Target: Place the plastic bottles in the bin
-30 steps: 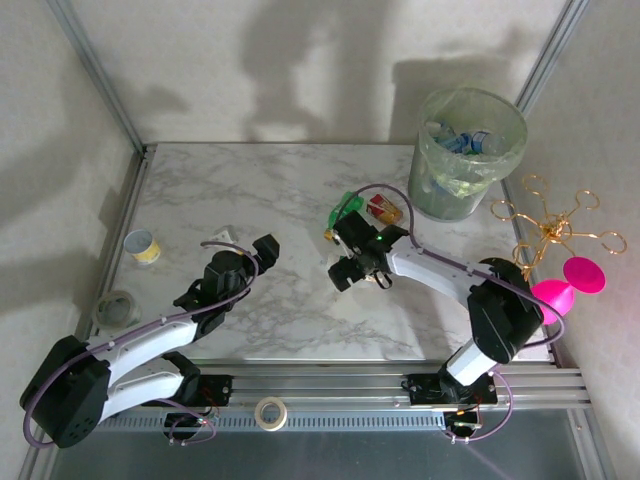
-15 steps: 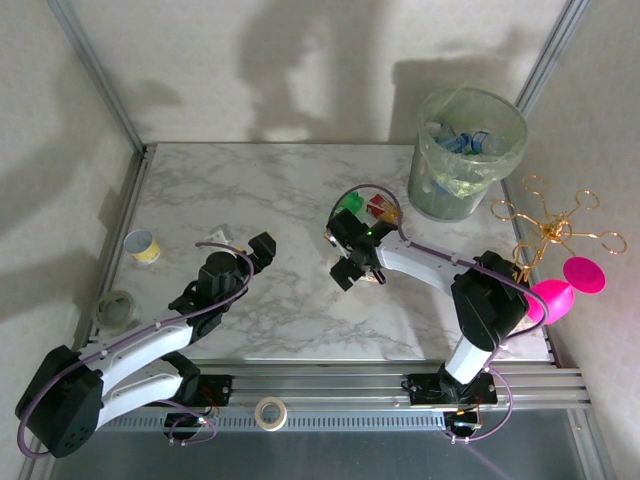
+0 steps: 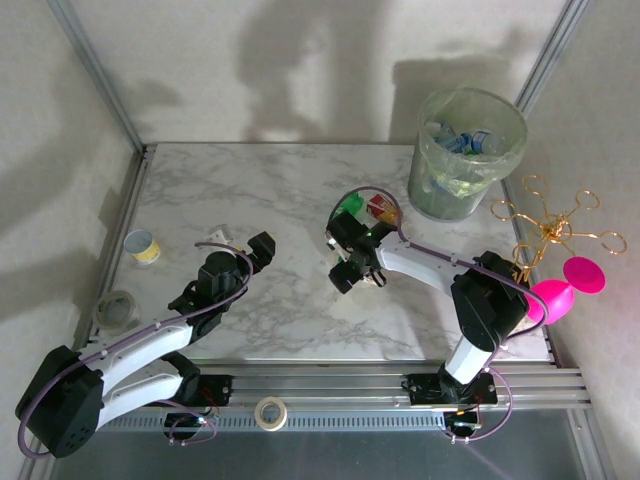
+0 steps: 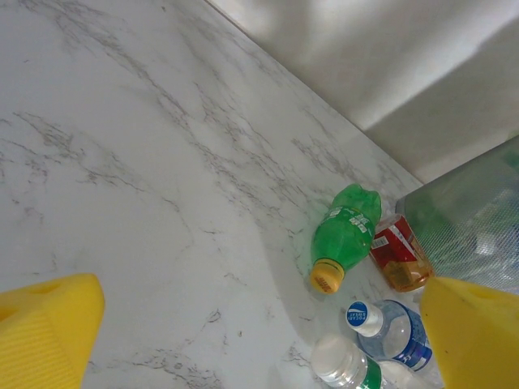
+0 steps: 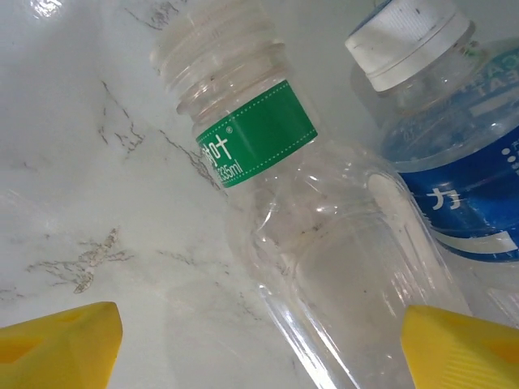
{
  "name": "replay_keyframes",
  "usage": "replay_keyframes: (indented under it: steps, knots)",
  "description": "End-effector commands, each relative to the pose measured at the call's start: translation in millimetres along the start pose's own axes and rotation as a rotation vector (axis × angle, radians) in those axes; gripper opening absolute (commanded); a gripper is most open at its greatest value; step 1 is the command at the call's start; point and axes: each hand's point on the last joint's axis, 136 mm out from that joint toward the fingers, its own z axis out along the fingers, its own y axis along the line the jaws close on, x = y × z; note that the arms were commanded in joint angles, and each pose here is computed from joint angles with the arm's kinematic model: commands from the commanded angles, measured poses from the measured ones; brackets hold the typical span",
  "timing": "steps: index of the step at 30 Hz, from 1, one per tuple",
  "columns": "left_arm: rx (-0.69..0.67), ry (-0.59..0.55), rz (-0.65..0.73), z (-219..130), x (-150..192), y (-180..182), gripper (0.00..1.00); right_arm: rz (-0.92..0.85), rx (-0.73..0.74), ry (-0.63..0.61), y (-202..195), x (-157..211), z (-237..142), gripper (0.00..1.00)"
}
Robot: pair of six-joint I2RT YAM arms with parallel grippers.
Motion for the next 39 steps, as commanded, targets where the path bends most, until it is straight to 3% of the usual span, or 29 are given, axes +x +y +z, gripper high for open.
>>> replay_keyframes:
  steps: [1, 8, 26, 29, 36, 39]
  knots:
    - [-0.022, -0.006, -0.008, 1, -1, 7, 1.0, -0.002, 0.045, 0.036, -3, 13, 2, 0.9]
    - [-0.02, -0.004, -0.014, 1, -1, 7, 1.0, -0.035, 0.231, 0.029, -34, 7, 2, 0.94]
    - [-0.022, 0.003, -0.036, -1, 3, 11, 1.0, -0.045, 0.042, 0.081, 5, 25, 42, 0.86]
    - [-0.021, 0.007, -0.039, -1, 3, 11, 1.0, -0.042, 0.032, 0.079, 8, 24, 43, 0.8]
    - [-0.022, 0.003, -0.04, -2, 3, 12, 1.0, -0.05, 0.018, 0.074, 11, 20, 42, 0.53]
    - [-0.024, -0.001, -0.041, -3, 2, 13, 1.0, -0.045, -0.017, 0.027, 15, 10, 31, 0.5]
